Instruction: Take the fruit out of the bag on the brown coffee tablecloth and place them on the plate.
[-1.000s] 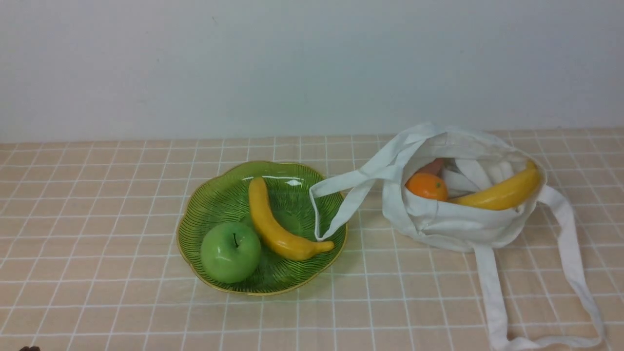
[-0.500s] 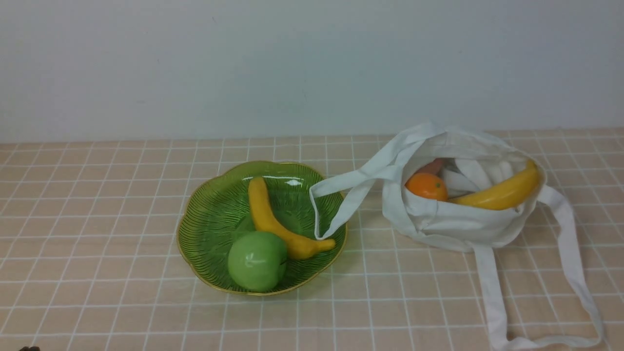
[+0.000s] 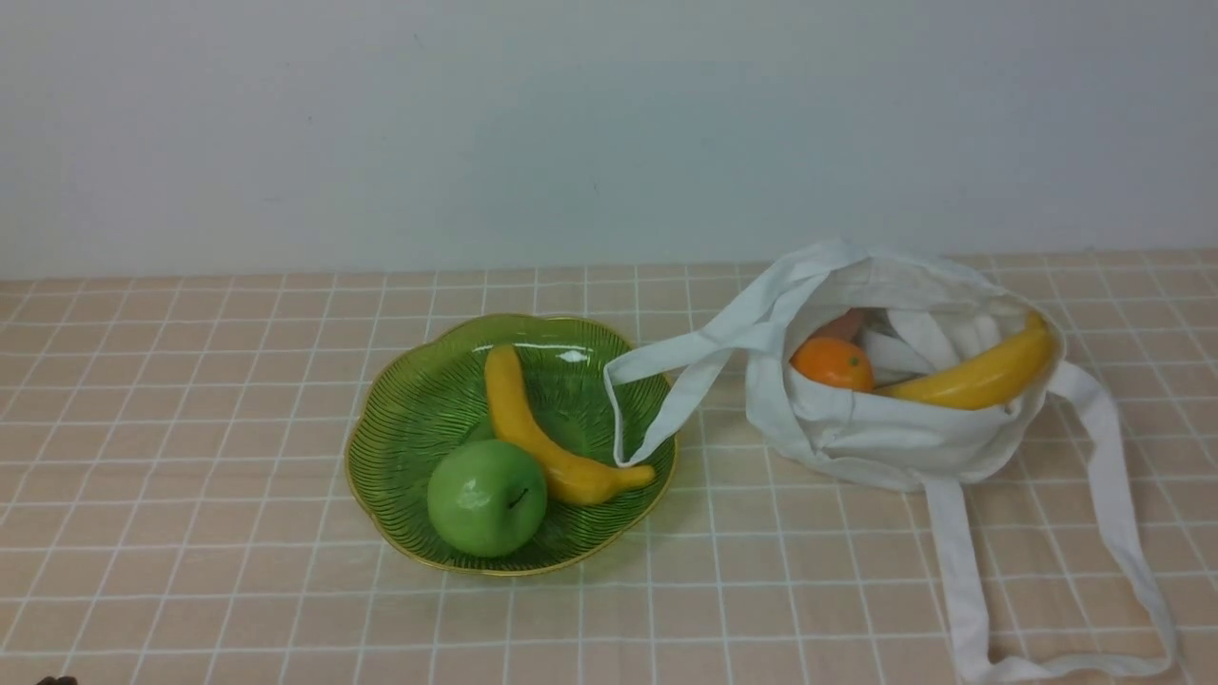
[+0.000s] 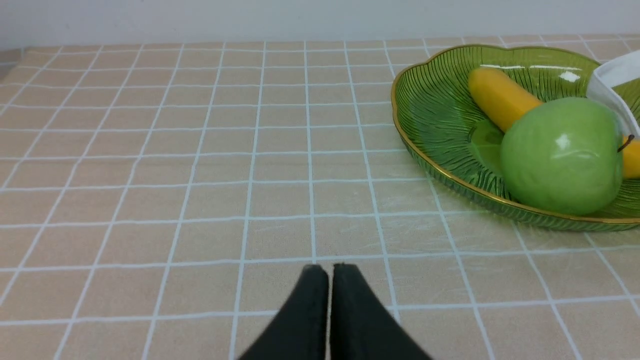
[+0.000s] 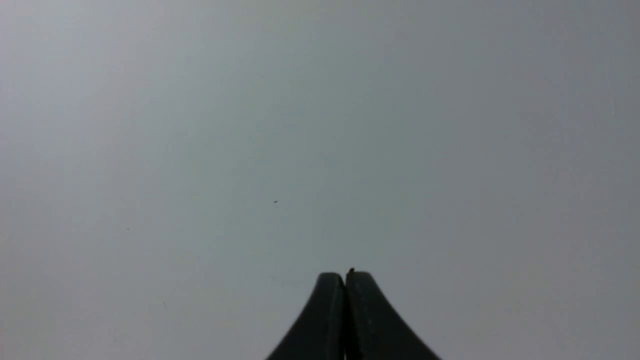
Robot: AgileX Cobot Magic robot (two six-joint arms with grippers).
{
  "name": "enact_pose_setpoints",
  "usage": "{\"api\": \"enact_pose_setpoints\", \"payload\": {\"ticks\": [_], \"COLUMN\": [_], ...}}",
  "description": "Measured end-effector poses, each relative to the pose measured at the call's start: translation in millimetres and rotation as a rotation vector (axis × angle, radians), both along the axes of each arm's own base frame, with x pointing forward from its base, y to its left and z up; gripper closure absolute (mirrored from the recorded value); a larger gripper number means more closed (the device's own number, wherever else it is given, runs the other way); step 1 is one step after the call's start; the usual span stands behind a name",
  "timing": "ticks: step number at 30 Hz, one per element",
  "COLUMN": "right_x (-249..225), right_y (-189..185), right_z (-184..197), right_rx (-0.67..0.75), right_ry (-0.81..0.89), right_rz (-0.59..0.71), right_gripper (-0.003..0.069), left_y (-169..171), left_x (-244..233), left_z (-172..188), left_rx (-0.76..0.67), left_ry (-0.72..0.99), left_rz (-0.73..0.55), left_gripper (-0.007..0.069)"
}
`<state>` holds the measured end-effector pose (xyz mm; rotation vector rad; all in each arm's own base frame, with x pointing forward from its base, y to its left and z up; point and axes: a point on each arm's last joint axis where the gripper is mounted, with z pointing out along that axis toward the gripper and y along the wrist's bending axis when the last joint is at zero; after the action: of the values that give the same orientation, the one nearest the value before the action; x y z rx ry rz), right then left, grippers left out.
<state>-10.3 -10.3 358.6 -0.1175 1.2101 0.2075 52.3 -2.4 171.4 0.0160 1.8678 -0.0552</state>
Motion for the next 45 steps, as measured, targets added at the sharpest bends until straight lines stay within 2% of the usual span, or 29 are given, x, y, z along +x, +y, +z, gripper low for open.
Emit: {"api": "enact_pose_setpoints", "payload": {"ticks": [6,12,18,22,23,28,30,36,45], "right_x": [3,10,26,39,50,64,65,64,64], "right_y": [3,11,18,19,18,10,8,7,10], "right_z": [-5,-17,-47,-74,-101,-165,-176,-178,-178], "right_rx": [0.018,-0.042,-0.114,-0.169,-0.200,-0.209,-0.186,-0.150,-0.158], "right_ry": [0.027,0.047,0.115,0.190,0.274,0.479,0.535,0.558,0.556], "right_rz": [0.028,0.077,0.085,0.010,-0.076,-0.221,-0.267,-0.289,-0.244], "right_gripper": [0.0671,0.0671,0.0671,0.0671,0.0671,0.0671,0.0671,0.0671,0.0671], "left_y": [0,0,0,0,0,0,0,0,0], "left_x": [0,0,0,0,0,0,0,0,0], "left_z": [0,0,0,0,0,0,0,0,0], "left_rx": [0.000,0.000,0.000,0.000,0.000,0.000,0.000,0.000,0.000], "left_ry": [0.000,0.000,0.000,0.000,0.000,0.000,0.000,0.000,0.000], "left_rz": [0.000,0.000,0.000,0.000,0.000,0.000,0.000,0.000,0.000], "left_gripper": [0.0633,0.0633,0.0633,0.0633,0.0633,0.0633,0.0633,0.0633,0.0633]}}
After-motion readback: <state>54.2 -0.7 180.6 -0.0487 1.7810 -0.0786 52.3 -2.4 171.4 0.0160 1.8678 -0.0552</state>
